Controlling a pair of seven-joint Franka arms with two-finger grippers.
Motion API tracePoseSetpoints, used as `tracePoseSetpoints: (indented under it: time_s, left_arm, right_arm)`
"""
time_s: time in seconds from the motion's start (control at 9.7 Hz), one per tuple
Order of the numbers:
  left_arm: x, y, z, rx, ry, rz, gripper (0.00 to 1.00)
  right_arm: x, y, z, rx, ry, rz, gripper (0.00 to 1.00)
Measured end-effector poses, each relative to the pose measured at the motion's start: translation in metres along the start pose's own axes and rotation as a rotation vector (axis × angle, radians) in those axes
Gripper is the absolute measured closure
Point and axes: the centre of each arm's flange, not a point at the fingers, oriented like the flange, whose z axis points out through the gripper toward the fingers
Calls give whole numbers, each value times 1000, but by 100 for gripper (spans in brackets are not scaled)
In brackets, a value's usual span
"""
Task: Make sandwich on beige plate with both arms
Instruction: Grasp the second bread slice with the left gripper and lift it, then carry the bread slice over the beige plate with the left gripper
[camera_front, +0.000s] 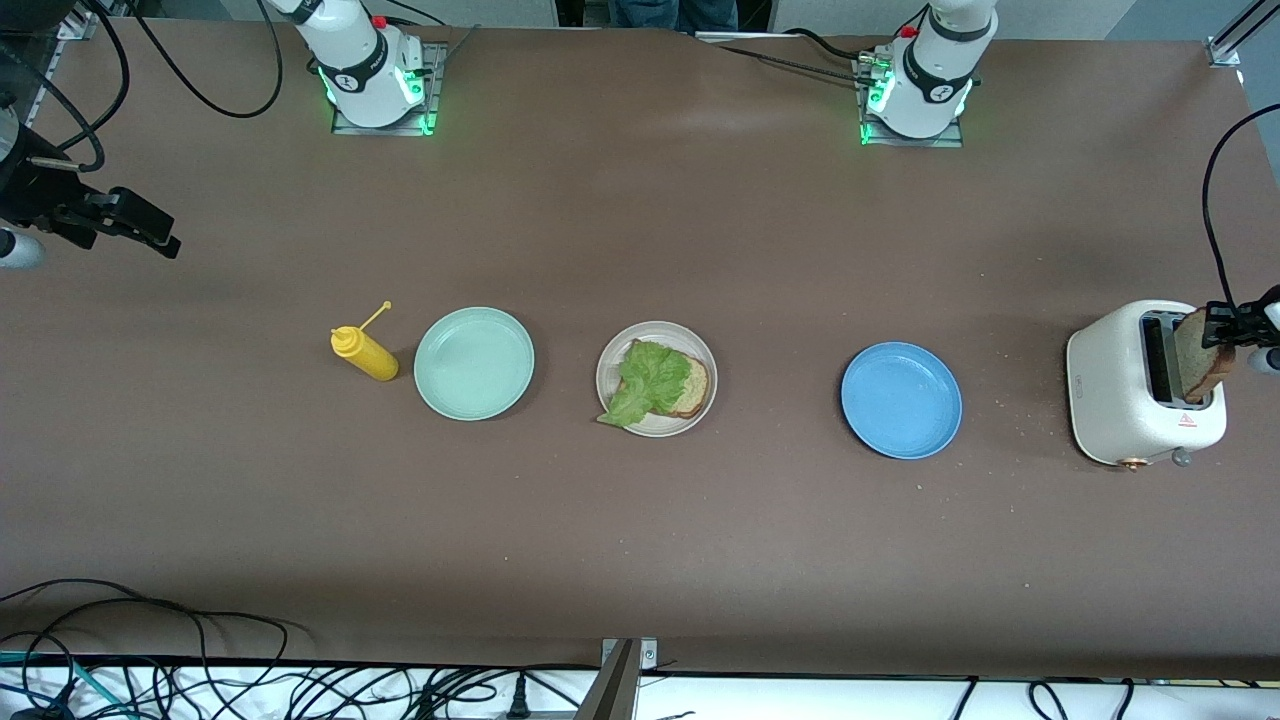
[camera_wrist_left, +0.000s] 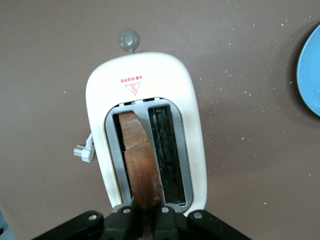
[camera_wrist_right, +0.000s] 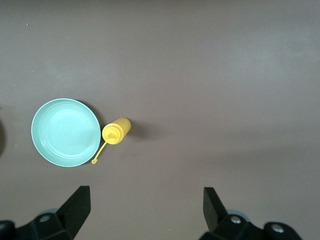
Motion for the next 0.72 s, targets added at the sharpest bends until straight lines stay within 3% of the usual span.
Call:
tracePoseSetpoints:
  time_s: [0.52, 0.72]
  left_arm:
    - [27, 32, -79, 11, -7, 60, 91]
    - [46, 79, -88, -72, -23, 118, 91]
  right_arm:
    - [2, -1, 3, 0, -3, 0, 0]
    - [2, -1, 2, 0, -1, 0, 0]
